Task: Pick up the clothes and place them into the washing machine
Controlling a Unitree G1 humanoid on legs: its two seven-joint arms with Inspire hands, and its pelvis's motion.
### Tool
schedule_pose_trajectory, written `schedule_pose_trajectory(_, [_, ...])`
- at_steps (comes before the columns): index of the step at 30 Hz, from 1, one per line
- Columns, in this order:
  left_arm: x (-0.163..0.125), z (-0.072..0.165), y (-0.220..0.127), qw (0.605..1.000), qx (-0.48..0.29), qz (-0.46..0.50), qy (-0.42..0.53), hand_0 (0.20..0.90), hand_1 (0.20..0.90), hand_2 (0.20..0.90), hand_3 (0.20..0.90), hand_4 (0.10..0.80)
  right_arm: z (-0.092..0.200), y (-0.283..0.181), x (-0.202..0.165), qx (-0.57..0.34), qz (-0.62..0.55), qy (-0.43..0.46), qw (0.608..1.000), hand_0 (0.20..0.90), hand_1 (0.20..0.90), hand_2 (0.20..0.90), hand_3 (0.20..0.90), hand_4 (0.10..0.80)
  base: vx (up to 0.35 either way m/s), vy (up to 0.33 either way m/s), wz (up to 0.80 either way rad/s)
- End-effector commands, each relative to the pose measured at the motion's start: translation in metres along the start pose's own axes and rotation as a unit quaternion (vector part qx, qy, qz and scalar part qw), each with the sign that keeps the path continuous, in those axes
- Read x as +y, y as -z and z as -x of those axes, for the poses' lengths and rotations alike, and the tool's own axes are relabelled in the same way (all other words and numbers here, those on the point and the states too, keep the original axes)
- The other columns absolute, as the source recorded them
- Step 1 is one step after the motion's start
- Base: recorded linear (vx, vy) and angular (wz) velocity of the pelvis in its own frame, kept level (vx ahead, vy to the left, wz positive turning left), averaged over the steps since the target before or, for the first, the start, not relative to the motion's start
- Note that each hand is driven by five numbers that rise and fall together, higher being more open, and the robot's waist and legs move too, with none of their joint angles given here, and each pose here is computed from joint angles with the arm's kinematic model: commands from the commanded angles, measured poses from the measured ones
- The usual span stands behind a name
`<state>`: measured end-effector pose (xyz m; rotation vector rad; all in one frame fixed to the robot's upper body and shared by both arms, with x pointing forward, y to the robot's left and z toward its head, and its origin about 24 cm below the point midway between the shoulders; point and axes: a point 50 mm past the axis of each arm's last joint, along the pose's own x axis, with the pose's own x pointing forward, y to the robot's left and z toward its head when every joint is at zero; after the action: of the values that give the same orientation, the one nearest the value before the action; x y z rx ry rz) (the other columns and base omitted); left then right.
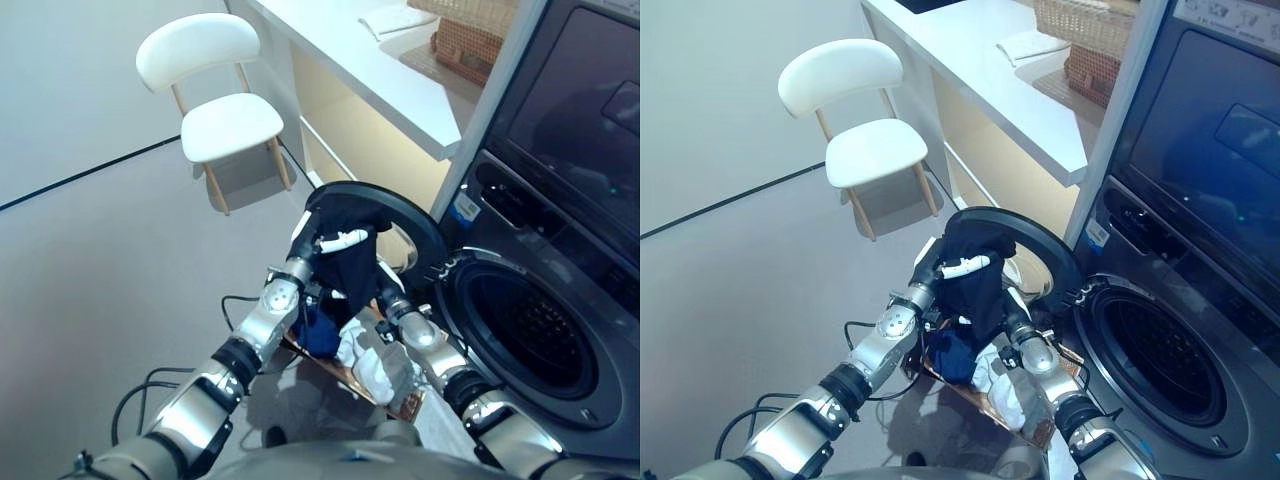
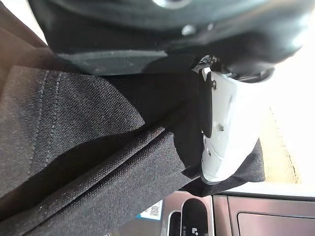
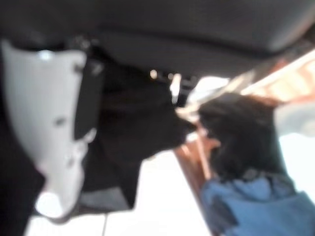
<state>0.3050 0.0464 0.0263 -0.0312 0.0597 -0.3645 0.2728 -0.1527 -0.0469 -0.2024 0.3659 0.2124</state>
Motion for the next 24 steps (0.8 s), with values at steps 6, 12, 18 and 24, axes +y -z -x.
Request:
schedule_pose_trajectory(6, [-0.018,-0.016,-0.072,0.986,-0.162,0.023,0.042,0.200,0.200,0.200,0.200,0.300,-0.025,-0.075,0.013,-0.147,-0.069,-0.008,0.987,0.900,0.900,0.900,0.900,0.800,0.000,0.000,0.00])
schedule_pose_trajectory(12, [-0.021,-0.015,-0.072,0.985,-0.165,0.031,0.049,0.200,0.200,0.200,0.200,0.300,-0.028,-0.080,0.023,-0.151,-0.057,-0.028,0.987,0.900,0.900,0.900,0.900,0.800,0.000,0.000,0.00])
schedule_pose_trajectory(18, [-0.024,-0.014,-0.071,0.984,-0.164,0.039,0.054,0.200,0.200,0.200,0.200,0.300,-0.029,-0.088,0.030,-0.161,-0.045,-0.043,0.985,0.900,0.900,0.900,0.900,0.800,0.001,-0.001,0.01])
schedule_pose_trajectory(24, [-0.024,-0.013,-0.073,0.984,-0.168,0.036,0.056,0.200,0.200,0.200,0.200,0.300,-0.030,-0.094,0.033,-0.173,-0.044,-0.053,0.983,0.200,0.200,0.200,0.200,0.300,0.000,0.000,0.00])
